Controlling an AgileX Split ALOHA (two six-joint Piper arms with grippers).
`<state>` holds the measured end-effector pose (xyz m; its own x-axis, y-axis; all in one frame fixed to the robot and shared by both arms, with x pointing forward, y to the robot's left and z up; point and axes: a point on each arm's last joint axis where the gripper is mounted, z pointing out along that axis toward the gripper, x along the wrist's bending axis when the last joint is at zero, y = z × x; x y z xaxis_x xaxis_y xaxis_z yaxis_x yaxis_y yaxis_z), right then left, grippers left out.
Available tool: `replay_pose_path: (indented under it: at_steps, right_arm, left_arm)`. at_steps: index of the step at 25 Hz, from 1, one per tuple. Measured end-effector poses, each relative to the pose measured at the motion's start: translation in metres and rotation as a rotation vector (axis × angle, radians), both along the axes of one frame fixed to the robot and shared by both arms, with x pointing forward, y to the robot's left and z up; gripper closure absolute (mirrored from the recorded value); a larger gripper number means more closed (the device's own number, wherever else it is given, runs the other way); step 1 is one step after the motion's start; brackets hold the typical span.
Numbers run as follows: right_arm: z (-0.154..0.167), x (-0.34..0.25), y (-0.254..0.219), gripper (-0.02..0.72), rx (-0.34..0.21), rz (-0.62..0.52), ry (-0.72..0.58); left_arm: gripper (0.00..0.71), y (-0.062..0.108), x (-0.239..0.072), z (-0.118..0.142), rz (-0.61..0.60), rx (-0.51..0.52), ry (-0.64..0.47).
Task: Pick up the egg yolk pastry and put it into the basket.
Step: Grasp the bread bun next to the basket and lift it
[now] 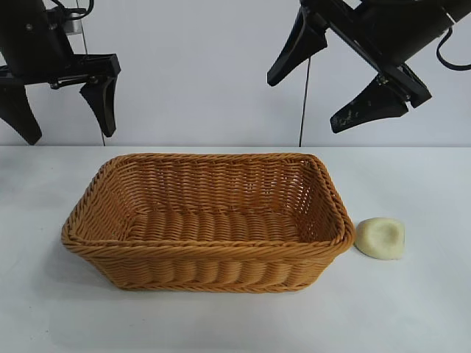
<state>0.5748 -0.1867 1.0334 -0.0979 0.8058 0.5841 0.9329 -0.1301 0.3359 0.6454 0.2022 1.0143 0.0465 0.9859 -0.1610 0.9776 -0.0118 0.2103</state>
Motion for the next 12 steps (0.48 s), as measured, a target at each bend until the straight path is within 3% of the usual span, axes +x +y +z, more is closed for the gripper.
replay_pose_path:
  at_steps: [5,12]
  right_arm:
    - [0.000,0.000,0.000,0.026,0.000,0.000,0.000]
    - [0.000,0.000,0.000,0.026,0.000,0.002,0.003]
  left_arm:
    - [0.018,0.011,0.003,0.005,0.024,0.009,-0.001]
    - [0.018,0.067,0.004,0.003,0.066,0.112,0.064]
